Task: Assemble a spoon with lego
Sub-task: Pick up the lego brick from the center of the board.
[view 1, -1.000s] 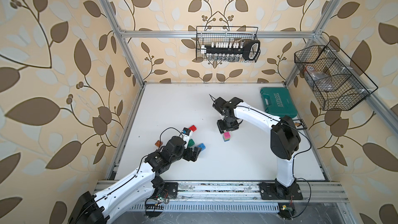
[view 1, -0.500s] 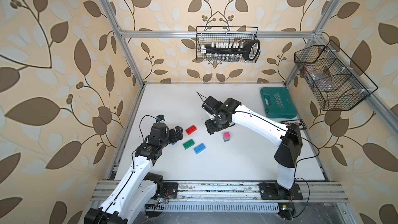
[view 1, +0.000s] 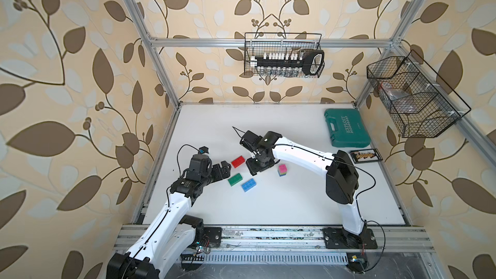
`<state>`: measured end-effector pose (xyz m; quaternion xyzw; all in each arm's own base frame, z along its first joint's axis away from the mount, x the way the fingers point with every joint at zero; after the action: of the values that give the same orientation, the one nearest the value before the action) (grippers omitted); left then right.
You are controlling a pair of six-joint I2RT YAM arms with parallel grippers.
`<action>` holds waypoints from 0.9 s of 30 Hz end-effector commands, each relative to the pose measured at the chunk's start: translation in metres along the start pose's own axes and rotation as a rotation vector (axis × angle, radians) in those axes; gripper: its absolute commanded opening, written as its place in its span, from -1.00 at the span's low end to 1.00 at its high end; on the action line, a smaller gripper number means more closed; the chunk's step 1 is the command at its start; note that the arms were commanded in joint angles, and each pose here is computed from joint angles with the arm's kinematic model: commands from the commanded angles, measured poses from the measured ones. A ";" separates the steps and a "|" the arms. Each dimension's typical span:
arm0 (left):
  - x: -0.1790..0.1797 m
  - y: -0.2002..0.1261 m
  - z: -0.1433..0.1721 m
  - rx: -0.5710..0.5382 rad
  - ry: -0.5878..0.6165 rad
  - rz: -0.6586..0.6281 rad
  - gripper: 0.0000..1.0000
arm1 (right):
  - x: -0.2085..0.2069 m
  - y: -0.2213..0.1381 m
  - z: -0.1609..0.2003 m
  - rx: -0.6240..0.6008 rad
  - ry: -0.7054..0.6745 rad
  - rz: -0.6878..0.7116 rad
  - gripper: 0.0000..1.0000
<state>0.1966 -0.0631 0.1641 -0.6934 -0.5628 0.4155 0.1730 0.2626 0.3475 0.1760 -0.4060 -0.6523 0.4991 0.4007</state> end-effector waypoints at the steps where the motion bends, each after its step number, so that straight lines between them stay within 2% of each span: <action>1: 0.004 -0.001 0.003 0.008 -0.029 -0.014 0.98 | 0.014 0.024 0.008 0.042 0.015 -0.042 0.29; 7: 0.010 -0.001 0.018 0.022 -0.048 -0.024 0.98 | 0.035 0.046 0.017 0.061 0.018 -0.013 0.36; 16: 0.013 -0.005 0.025 -0.008 -0.061 -0.009 0.98 | 0.039 0.071 0.032 0.093 0.020 0.080 0.42; 27: 0.012 -0.003 0.026 0.000 -0.051 0.006 0.98 | 0.036 0.083 0.031 0.101 0.011 0.126 0.36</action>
<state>0.1752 -0.0573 0.1465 -0.6807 -0.5678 0.4328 0.1640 0.2304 0.3837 0.0967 -0.4187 -0.6042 0.5480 0.3992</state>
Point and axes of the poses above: each gripper's point midway between its finger pads, its own y axis out along the fingers, its own x axis along the line the jaws close on, z = x × y, the point moved 8 cm from there along -y, back along the fingers, and after that the axes turned 6 degrees about y, right-handed, at the moved point
